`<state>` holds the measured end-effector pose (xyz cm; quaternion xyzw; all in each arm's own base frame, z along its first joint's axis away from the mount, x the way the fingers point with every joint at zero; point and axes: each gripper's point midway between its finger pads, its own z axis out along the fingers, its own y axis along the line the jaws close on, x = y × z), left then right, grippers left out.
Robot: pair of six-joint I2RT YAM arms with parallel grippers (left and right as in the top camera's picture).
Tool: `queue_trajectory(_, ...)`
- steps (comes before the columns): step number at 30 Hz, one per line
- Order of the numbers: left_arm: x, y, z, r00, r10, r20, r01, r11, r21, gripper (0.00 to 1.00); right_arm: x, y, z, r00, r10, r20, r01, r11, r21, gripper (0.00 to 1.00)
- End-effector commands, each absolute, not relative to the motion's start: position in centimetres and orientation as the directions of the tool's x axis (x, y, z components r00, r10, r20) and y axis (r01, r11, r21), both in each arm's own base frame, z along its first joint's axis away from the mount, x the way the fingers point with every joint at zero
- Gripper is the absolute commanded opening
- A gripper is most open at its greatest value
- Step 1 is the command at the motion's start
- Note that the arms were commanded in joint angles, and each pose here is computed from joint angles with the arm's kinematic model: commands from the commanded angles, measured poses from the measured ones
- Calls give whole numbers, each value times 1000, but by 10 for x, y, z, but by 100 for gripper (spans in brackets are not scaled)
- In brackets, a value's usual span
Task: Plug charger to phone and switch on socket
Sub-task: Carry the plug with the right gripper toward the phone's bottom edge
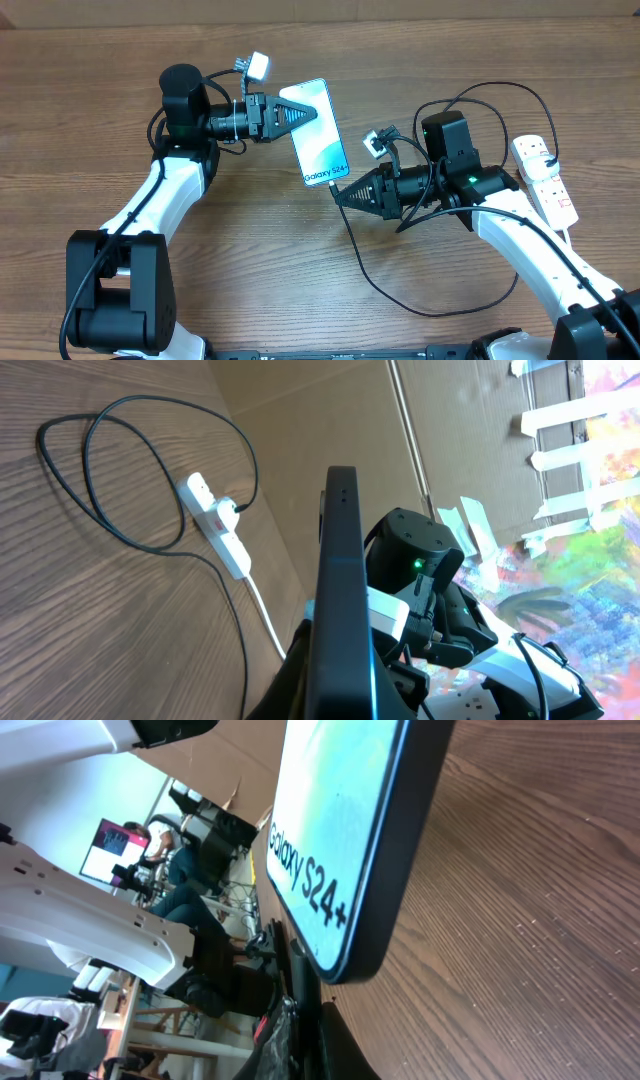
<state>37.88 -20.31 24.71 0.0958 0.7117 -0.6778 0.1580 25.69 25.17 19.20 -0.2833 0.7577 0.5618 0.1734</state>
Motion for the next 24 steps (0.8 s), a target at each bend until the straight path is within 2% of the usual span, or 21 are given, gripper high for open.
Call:
queue_trajectory(1,372,-206,254,-925,-40,-378,376,39,-926,4,257,252,191,-799,-225,-558,-599,216,771,4)
queue_trajectory(24,373,-210,254,-925,-46,-378,376,45,-926,5,258,252,192,-812,-218,-542,-582,220,783,4)
